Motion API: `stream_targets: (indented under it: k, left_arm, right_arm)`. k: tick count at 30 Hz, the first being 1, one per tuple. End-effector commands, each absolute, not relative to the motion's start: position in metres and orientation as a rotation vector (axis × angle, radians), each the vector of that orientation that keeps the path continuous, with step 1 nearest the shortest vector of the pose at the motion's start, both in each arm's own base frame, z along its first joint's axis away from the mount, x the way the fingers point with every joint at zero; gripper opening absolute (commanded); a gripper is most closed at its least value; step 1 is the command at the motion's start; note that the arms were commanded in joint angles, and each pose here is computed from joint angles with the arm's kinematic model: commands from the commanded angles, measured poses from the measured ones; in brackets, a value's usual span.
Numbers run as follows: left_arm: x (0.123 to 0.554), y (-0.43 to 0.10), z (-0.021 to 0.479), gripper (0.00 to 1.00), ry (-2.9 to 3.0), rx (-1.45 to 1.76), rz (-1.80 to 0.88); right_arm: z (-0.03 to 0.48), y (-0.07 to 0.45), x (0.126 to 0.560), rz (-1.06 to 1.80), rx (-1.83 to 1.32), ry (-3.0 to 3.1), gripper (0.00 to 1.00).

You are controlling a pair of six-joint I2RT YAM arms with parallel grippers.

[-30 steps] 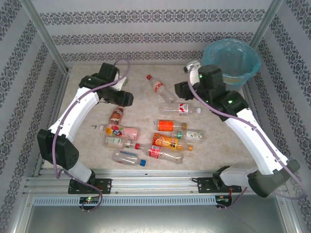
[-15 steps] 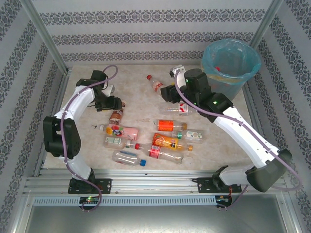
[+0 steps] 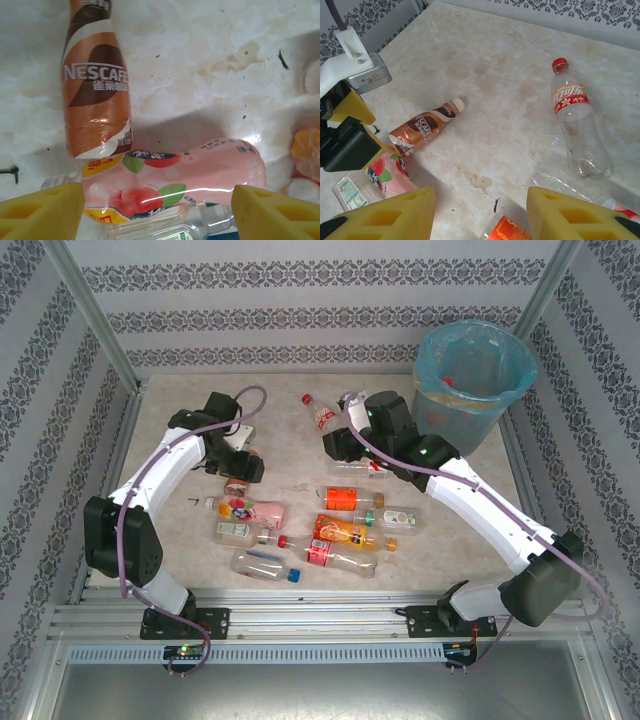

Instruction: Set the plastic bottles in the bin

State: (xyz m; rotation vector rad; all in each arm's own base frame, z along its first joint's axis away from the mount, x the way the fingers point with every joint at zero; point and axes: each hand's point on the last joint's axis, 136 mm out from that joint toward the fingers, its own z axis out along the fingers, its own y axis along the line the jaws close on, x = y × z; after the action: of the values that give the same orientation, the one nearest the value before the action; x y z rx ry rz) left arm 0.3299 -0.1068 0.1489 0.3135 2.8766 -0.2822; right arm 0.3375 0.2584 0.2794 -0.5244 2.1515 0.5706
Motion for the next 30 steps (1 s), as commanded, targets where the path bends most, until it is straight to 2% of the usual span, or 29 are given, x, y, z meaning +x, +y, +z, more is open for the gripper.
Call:
stream_targets:
  k: [1, 5, 14, 22, 30]
  left_arm:
    - [0.347, -0.125, 0.168, 0.74, 2.803, 0.149, -0.444]
    - [0.373, -0.152, 0.193, 0.74, 2.652, 0.066, -0.65]
    - [0.395, -0.158, 0.206, 0.74, 2.582, 0.033, -0.68]
    - [0.396, -0.161, 0.206, 0.74, 2.571, 0.051, -0.703]
    - [0.4, -0.164, 0.202, 0.74, 2.571, 0.058, -0.719]
  right_arm:
    - [0.268, 0.247, 0.37, 0.481, -0.419, 2.213, 0.55]
    - [0.233, 0.243, 0.415, 0.429, -0.357, 2.378, 0.55]
    - [0.142, 0.255, 0.499, 0.29, -0.373, 2.615, 0.59]
    - [0.093, 0.246, 0.533, 0.063, -0.412, 2.694, 0.61]
    - [0.059, 0.237, 0.533, 0.005, -0.436, 2.744, 0.64]
